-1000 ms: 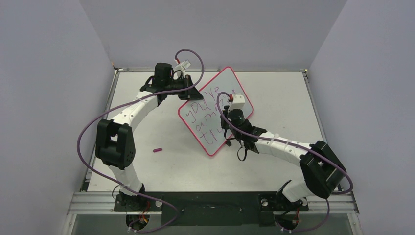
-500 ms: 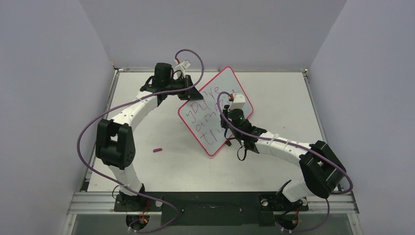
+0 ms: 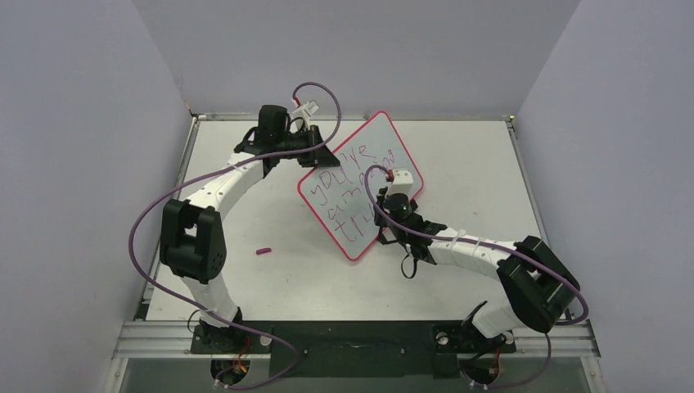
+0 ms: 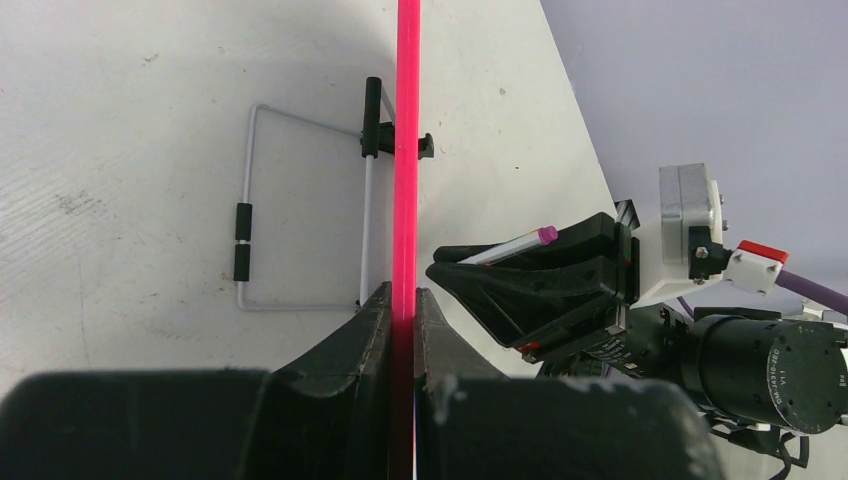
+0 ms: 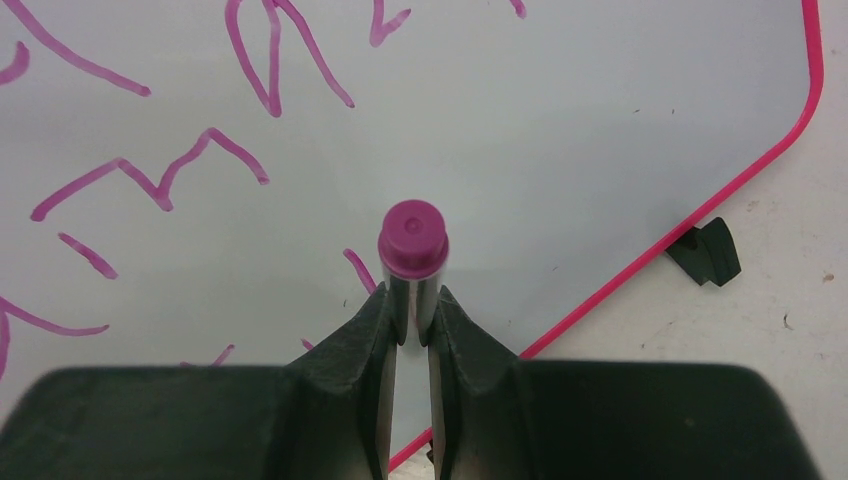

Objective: Write a sentence on the whiteboard

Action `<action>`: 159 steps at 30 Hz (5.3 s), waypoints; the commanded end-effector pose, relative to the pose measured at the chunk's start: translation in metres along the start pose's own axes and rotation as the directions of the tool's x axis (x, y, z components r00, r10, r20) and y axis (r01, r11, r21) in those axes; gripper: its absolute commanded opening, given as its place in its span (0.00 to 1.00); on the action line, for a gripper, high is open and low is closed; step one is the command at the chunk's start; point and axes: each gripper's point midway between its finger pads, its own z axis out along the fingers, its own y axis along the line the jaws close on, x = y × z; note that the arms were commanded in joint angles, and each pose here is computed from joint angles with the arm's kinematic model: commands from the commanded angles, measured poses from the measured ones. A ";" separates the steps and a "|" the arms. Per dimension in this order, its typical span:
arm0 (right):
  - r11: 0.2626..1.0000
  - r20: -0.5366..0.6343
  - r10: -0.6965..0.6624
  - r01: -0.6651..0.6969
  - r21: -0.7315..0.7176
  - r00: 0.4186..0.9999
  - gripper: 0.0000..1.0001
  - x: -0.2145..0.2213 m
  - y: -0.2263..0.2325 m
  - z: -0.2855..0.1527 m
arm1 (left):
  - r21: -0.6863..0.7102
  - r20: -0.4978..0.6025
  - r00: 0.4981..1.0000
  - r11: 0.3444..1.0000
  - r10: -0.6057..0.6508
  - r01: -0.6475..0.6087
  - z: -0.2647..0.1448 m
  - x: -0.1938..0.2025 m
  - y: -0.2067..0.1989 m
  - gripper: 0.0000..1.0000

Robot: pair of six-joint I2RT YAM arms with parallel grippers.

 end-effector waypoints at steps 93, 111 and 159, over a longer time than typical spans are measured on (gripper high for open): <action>0.992 0.077 0.120 -0.122 0.021 0.990 0.00 -0.051 -0.034 0.031 | 0.096 0.068 0.994 0.992 0.081 -0.087 -0.019 -0.021 -0.046 0.00; 0.988 0.154 0.150 -0.153 0.007 0.977 0.00 -0.095 -0.038 0.018 | 0.099 0.068 0.994 0.991 0.080 -0.086 -0.019 -0.021 -0.046 0.00; 0.967 0.118 0.249 -0.254 0.029 0.961 0.00 -0.068 -0.059 0.059 | 0.098 0.067 0.995 0.992 0.077 -0.083 -0.017 -0.021 -0.045 0.00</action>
